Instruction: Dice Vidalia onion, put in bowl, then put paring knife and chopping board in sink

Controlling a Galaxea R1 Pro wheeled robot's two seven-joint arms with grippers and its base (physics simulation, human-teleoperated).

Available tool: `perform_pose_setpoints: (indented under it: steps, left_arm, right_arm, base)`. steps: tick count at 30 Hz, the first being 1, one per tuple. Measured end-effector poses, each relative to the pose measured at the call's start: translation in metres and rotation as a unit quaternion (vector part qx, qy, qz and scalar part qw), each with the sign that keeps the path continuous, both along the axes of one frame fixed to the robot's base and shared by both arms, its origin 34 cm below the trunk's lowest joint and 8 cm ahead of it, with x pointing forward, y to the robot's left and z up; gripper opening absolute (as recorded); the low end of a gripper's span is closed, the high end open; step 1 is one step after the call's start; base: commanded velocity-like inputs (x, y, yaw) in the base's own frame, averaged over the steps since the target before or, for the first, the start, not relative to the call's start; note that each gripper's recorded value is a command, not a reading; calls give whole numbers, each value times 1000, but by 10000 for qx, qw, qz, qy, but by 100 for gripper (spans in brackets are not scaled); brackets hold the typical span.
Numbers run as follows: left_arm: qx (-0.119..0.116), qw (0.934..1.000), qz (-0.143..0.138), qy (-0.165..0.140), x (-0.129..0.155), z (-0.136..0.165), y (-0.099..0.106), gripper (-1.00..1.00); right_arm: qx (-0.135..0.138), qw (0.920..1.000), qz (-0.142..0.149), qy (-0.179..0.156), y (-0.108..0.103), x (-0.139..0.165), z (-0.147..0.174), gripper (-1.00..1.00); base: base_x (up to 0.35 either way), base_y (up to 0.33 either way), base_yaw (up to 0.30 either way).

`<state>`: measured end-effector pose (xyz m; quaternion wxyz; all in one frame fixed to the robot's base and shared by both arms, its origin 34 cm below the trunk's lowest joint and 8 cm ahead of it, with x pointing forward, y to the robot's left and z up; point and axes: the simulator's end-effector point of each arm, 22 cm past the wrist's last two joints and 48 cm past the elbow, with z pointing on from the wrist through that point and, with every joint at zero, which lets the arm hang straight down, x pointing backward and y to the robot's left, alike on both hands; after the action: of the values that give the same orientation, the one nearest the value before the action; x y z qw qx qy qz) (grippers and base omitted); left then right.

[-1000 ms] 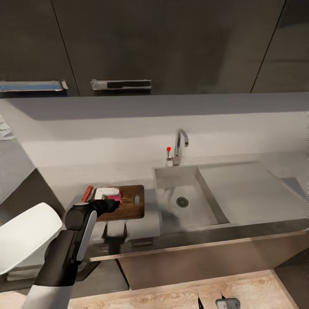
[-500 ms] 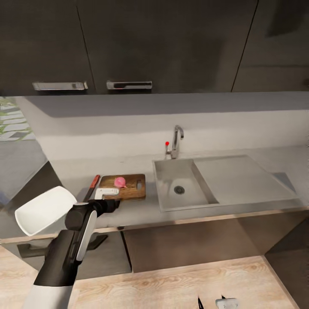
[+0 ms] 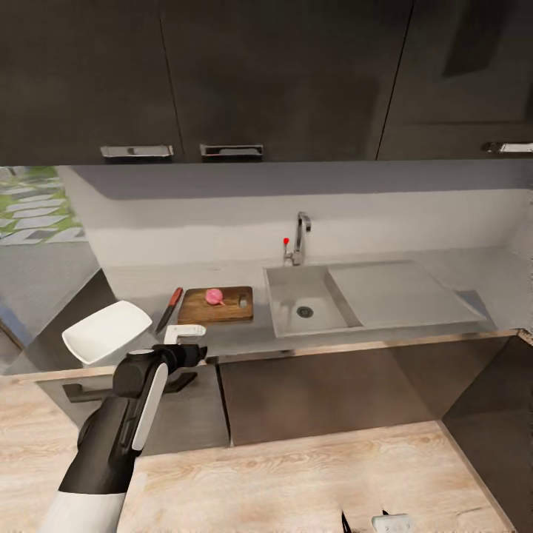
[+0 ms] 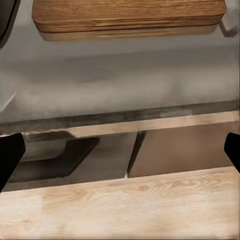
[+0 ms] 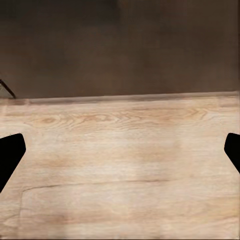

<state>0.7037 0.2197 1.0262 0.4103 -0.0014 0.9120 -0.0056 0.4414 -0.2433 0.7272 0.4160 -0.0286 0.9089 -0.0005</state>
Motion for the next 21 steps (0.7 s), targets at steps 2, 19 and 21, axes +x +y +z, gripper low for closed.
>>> perform_pose_setpoints:
  steps: [2, 19, 21]
  left_arm:
    - [2, 10000, -1, -14, 0, 2, 0, 100]
    - [-226, 9988, -208, 376, -40, -38, -16, 100]
    - [-317, 9982, -293, 426, -48, -47, -21, 100]
  right_arm:
    - [0, 10000, 0, -15, 0, 1, 1, 100]
    - [-9, 10000, -5, -66, -1, 3, 5, 100]
    - [-10, 10000, -5, -69, -1, 3, 5, 100]
  base:
    - [-337, 0, 0]
    - [-52, 0, 0]
    - [0, 0, 0]
